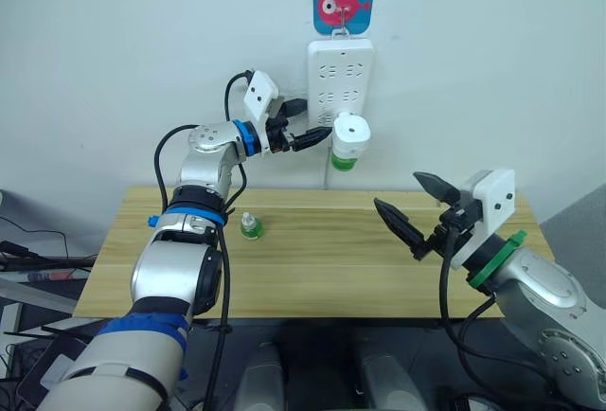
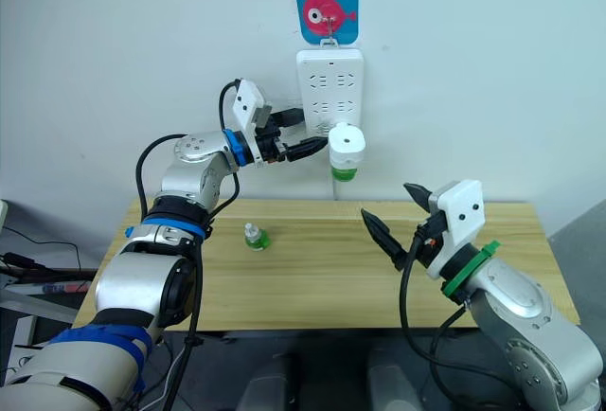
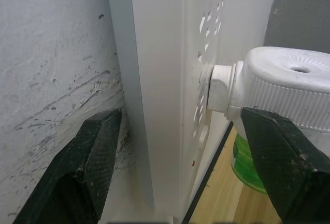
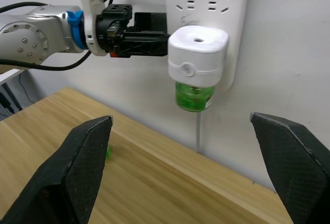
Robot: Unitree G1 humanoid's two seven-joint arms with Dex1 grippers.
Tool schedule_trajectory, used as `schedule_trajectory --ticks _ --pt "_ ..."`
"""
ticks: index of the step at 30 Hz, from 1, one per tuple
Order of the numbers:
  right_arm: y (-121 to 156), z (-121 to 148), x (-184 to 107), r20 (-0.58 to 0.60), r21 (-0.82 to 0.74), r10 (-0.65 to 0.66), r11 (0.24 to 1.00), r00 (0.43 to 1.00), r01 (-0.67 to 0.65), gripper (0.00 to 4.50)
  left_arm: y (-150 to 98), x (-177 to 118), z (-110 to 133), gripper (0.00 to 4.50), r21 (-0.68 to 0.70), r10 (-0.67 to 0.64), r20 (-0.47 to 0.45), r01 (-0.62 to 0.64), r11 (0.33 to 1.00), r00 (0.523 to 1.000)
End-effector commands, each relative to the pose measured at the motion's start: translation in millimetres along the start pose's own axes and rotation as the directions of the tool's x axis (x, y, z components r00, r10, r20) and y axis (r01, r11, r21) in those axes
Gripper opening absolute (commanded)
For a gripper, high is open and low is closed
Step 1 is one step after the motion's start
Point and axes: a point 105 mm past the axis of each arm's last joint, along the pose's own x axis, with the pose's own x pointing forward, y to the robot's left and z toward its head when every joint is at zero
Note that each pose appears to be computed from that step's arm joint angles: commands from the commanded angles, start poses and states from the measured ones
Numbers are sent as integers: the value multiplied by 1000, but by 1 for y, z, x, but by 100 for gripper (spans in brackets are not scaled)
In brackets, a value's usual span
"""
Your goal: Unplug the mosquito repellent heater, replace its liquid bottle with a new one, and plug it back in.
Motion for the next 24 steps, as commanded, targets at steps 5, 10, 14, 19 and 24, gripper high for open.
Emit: schedule_trajectory --ticks 5,10,14,19,24 --pt "2 15 6 70 -37 -17 999 997 20 450 -4 3 28 272 27 -62 72 60 998 995" --pt "-10 16 27 69 -60 -147 987 987 152 450 -5 2 26 132 36 -79 55 77 996 995" --pt "-12 22 50 105 -72 -199 976 974 207 450 -7 1 22 132 42 -84 42 83 996 996" --pt "-11 26 74 135 -103 -216 968 967 231 450 -8 2 22 132 44 -84 38 83 996 996" --pt "-17 32 91 163 -123 -208 966 965 229 450 -8 3 21 132 47 -83 38 81 996 996"
